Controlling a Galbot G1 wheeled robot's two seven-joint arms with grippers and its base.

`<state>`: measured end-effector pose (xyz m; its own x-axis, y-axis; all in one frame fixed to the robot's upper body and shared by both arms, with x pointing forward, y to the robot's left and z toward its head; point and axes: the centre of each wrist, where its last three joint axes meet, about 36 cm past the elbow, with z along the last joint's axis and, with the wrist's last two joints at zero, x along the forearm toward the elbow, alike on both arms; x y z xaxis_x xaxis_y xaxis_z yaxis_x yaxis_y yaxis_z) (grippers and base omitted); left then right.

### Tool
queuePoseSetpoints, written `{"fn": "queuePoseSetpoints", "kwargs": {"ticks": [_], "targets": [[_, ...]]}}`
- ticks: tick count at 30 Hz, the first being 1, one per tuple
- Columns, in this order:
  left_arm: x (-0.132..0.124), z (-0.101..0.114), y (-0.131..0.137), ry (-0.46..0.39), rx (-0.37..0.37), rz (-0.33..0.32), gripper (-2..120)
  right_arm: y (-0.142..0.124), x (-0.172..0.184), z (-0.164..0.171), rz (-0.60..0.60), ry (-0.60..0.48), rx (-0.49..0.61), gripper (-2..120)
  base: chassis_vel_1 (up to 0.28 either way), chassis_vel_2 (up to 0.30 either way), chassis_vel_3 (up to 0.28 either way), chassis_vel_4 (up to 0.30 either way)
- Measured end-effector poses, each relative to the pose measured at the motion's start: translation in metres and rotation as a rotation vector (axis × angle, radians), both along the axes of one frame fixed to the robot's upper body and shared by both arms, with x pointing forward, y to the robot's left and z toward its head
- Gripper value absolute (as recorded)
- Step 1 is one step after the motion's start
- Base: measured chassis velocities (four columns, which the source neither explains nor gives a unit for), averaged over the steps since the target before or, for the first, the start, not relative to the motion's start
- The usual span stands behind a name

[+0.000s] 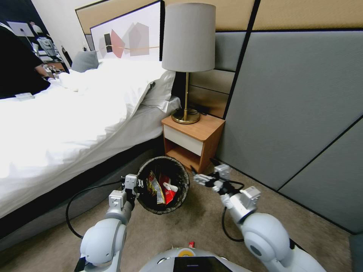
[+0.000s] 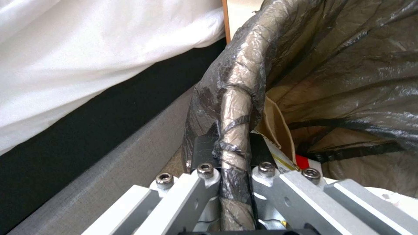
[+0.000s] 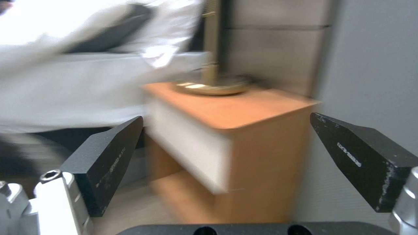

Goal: Pick up the trash bin, then pick up the garbage from the floor and place it into the trash bin.

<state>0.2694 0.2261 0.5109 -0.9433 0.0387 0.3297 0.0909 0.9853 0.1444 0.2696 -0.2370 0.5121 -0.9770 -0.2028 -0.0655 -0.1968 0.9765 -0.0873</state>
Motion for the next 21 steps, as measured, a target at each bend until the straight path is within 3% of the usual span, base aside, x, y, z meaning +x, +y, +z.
{"fn": "queuePoseSetpoints", "kwargs": {"ticks": [6, 21], "targets": [[-0.001, 0.0, 0.002, 0.02, 0.009, 0.009, 1, -0.037, -0.016, -0.043, -0.126, -0.015, -0.018, 100, 0.0, 0.0, 0.0, 0.0], [-0.003, 0.0, 0.002, 0.039, 0.023, 0.007, 1, -0.047, -0.033, -0.069, -0.195, 0.0, -0.015, 100, 0.0, 0.0, 0.0, 0.0]]}}
